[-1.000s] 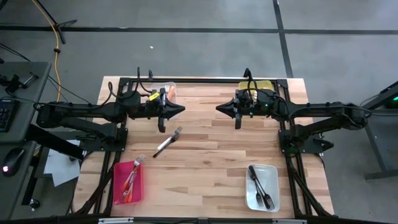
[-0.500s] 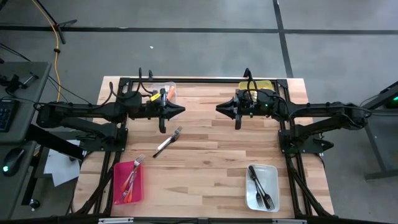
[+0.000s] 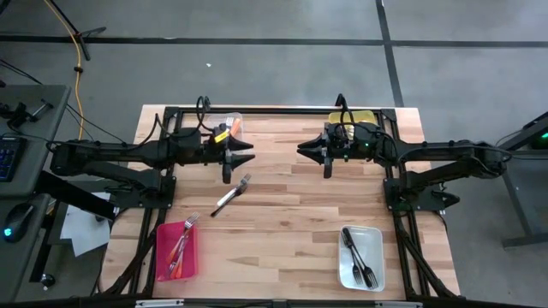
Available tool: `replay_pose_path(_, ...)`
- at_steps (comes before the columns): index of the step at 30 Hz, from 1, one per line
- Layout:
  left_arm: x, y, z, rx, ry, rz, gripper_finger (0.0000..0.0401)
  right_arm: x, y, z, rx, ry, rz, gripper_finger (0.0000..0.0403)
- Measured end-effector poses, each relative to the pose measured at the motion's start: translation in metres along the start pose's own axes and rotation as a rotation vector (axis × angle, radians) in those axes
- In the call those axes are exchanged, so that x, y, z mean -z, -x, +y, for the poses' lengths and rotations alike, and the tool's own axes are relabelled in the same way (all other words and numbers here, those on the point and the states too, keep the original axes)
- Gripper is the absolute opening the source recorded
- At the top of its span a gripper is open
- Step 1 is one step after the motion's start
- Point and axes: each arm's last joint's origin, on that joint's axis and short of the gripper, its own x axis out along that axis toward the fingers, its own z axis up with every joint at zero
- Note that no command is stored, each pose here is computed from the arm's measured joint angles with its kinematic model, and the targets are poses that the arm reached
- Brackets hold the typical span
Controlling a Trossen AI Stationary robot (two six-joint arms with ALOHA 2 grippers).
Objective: Sort silverware by color (type)
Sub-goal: Put the white fork into the yellow bin
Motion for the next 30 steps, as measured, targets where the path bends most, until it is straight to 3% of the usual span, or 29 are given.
replay_pose_path(8, 0.002, 0.0, 0.0, -0.007, -0.001, 0.022, 0.0249, 0.0, 0.0, 0.0, 0.002, -0.005, 0.004, 0.007)
replay_pose_path(16, -0.009, 0.003, -0.001, -0.024, 0.022, 0.082, 0.0253, 0.003, 0.0, -0.001, 0.01, -0.016, 0.031, 0.007)
replay_pose_path(22, -0.017, 0.018, 0.001, -0.198, 0.06, 0.388, 0.0253, 0.005, 0.0, -0.002, 0.019, -0.037, 0.055, 0.007)
replay_pose_path(26, 0.001, 0.026, 0.003, -0.293, 0.206, 0.596, 0.0253, 0.006, 0.0, -0.002, 0.02, -0.037, 0.06, 0.007)
replay_pose_path(30, 0.026, 0.026, -0.003, -0.308, 0.305, 0.763, 0.0253, 0.006, 0.0, -0.002, 0.021, -0.038, 0.06, 0.007)
